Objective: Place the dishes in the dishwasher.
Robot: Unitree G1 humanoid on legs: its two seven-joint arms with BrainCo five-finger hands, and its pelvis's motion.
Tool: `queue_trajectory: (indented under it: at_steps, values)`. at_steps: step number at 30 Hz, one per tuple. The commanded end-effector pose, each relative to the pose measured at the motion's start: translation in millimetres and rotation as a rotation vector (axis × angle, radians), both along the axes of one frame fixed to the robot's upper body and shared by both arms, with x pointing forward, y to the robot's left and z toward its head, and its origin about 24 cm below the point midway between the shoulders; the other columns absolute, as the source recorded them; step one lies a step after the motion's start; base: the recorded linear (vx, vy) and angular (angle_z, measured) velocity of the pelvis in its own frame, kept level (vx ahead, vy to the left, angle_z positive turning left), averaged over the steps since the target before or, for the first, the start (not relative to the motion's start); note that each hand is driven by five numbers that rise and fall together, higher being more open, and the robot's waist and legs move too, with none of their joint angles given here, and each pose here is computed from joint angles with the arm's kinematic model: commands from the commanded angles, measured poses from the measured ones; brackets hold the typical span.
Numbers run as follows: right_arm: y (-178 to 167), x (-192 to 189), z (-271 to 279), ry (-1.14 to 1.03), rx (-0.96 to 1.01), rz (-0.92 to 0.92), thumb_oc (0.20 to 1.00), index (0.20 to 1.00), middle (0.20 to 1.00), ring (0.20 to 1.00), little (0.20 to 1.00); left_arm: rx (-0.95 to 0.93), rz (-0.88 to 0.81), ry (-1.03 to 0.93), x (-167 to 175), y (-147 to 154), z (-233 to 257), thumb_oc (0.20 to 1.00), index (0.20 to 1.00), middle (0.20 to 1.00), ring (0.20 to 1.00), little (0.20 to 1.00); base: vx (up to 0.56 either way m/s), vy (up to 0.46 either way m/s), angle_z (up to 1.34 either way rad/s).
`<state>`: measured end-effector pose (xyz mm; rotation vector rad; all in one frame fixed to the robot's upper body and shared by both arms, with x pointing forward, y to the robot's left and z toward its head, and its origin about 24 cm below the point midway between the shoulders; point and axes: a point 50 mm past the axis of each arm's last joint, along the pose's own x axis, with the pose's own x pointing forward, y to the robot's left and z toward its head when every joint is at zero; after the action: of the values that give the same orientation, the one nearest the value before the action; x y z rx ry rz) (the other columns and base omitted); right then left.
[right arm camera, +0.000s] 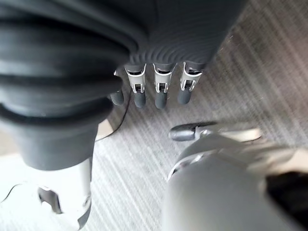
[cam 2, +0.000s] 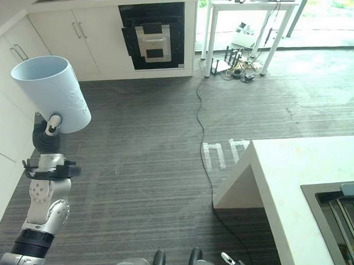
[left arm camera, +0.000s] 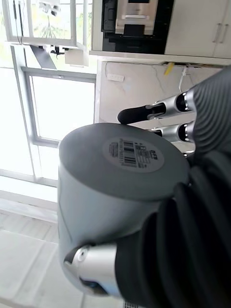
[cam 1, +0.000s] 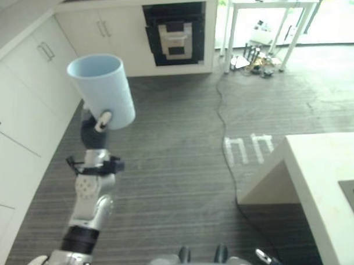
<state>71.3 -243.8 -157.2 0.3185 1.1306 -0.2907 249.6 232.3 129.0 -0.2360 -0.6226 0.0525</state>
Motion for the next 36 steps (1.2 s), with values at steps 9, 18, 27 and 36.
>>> queue_trajectory:
  at_steps: [9,18,27,36]
  values:
    - [9.7,22.9,2.6,0.034,0.001,0.064,1.000,1.000,1.000,1.000,1.000,-0.014,0.007,-0.163,-7.5,8.6,21.7,0.200,0.200,0.200,0.200,0.200,-0.01,-0.074,0.48]
    - [-25.2,-19.8,1.1,0.104,-0.035,-0.274,1.000,1.000,1.000,1.000,1.000,-0.033,-0.134,-0.203,13.8,-6.1,29.2,0.200,0.200,0.200,0.200,0.200,-0.23,0.180,0.50]
    - [10.0,-5.2,-5.1,0.059,0.071,-0.241,1.000,1.000,1.000,1.000,1.000,0.102,-0.145,-0.184,10.9,-23.9,30.3,0.200,0.200,0.200,0.200,0.200,-0.03,0.185,0.16]
    - [6.8,2.9,-2.7,0.034,0.077,-0.220,1.000,1.000,1.000,1.000,1.000,0.100,-0.151,-0.148,11.9,-28.6,23.9,0.200,0.200,0.200,0.200,0.200,0.02,-0.030,-0.16]
